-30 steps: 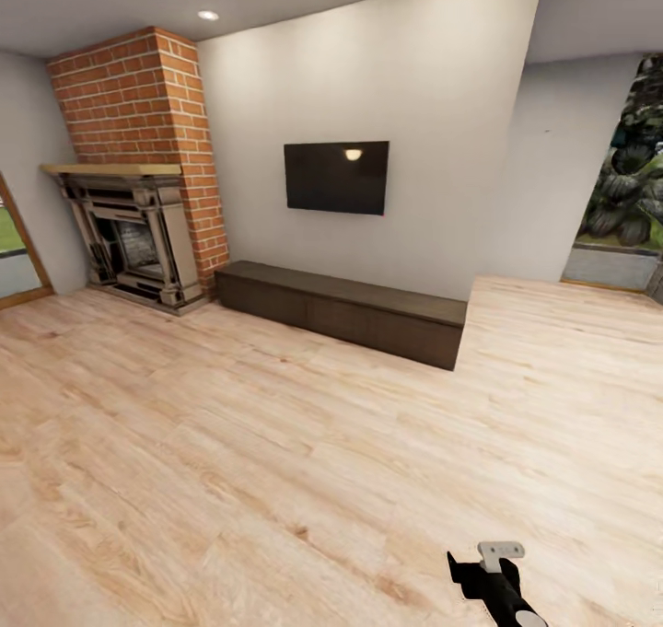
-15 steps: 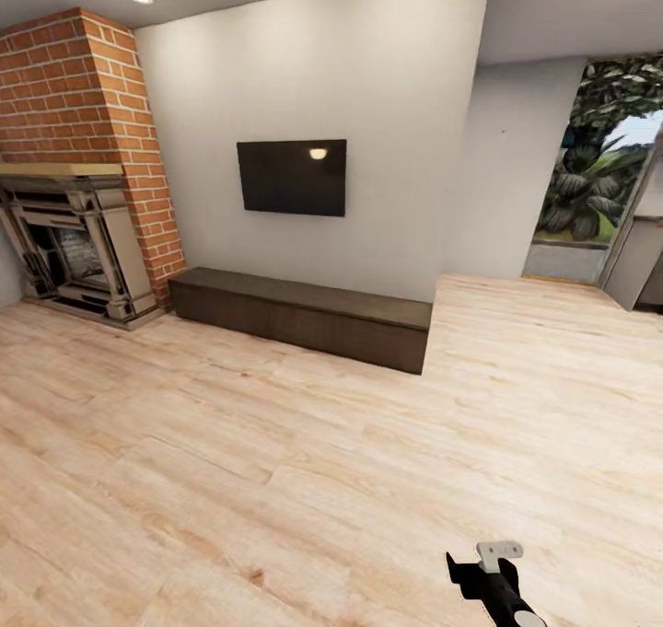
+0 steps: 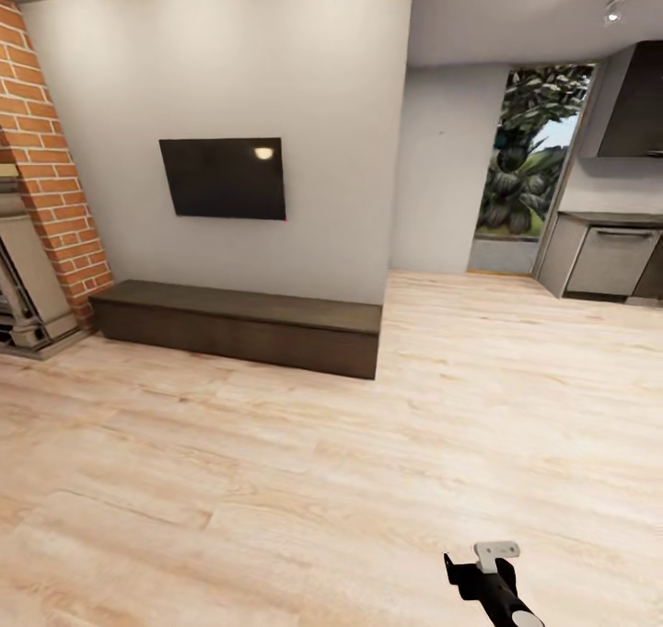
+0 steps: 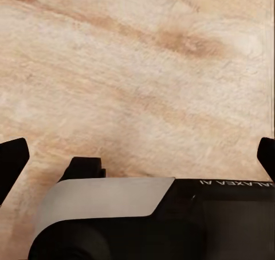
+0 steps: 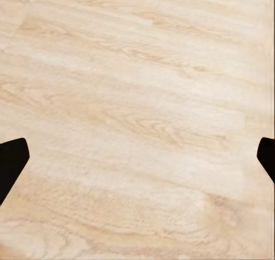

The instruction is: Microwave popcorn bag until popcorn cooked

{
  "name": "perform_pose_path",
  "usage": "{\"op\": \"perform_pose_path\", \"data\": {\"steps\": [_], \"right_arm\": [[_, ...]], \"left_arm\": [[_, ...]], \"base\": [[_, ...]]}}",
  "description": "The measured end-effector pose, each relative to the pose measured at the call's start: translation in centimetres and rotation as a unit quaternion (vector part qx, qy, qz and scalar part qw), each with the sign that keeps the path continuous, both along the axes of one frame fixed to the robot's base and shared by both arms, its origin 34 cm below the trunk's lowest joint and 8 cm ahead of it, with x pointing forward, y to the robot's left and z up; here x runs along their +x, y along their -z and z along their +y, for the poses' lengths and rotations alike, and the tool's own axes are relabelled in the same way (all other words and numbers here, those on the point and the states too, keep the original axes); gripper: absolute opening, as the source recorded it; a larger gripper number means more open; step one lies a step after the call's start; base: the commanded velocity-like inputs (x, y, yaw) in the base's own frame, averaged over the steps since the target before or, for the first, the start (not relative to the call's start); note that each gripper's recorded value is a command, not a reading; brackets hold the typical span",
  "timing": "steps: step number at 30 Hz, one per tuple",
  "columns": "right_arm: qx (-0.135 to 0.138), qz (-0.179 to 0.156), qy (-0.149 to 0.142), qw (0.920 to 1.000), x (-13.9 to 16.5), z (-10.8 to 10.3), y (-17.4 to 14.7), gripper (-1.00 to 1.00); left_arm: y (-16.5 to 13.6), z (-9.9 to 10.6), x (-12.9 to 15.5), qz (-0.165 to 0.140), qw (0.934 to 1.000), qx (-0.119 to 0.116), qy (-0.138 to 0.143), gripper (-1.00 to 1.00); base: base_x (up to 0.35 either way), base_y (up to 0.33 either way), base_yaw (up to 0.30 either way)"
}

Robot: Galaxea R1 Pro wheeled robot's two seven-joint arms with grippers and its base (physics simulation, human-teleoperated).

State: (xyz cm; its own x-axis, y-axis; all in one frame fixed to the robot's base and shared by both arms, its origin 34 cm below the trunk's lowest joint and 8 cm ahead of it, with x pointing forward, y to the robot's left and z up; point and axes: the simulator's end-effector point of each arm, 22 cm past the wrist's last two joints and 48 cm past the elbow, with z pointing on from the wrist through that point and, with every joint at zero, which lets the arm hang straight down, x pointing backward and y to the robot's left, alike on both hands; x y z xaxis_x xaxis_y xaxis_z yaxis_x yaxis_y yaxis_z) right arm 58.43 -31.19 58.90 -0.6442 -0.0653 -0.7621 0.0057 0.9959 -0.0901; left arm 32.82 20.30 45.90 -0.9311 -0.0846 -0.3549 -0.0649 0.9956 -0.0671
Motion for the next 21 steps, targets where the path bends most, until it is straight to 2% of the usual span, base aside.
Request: {"op": "perform_pose_path", "data": {"steps": [13,15,18,21], "right_arm": [[0.0,-0.001,-0.002,1.0,0.2,0.1,-0.1,1.0],[0.0,-0.01,-0.002,1.0,1.4,0.1,-0.9,1.0],[0.001,-0.032,0.0,0.9995,5.5,0.1,-3.7,1.0],[0.003,-0.029,-0.001,0.9996,6.0,0.6,-3.8,1.0]], "left_arm": [[0.0,0.0,0.0,0.0,1.0,0.0,-0.001,1.0],[0.0,0.0,0.1,0.0,1.0,0.0,-0.001,1.0],[0.0,0.0,0.0,0.0,1.0,0.0,0.0,1.0],[0.1,0.1,-0.1,0.002,1.0,0.0,-0.006,1.0]], "base": [[0.326,-0.185,-0.3],[0.325,-0.17,-0.3],[0.328,-0.148,-0.299],[0.332,-0.124,-0.262]]}}
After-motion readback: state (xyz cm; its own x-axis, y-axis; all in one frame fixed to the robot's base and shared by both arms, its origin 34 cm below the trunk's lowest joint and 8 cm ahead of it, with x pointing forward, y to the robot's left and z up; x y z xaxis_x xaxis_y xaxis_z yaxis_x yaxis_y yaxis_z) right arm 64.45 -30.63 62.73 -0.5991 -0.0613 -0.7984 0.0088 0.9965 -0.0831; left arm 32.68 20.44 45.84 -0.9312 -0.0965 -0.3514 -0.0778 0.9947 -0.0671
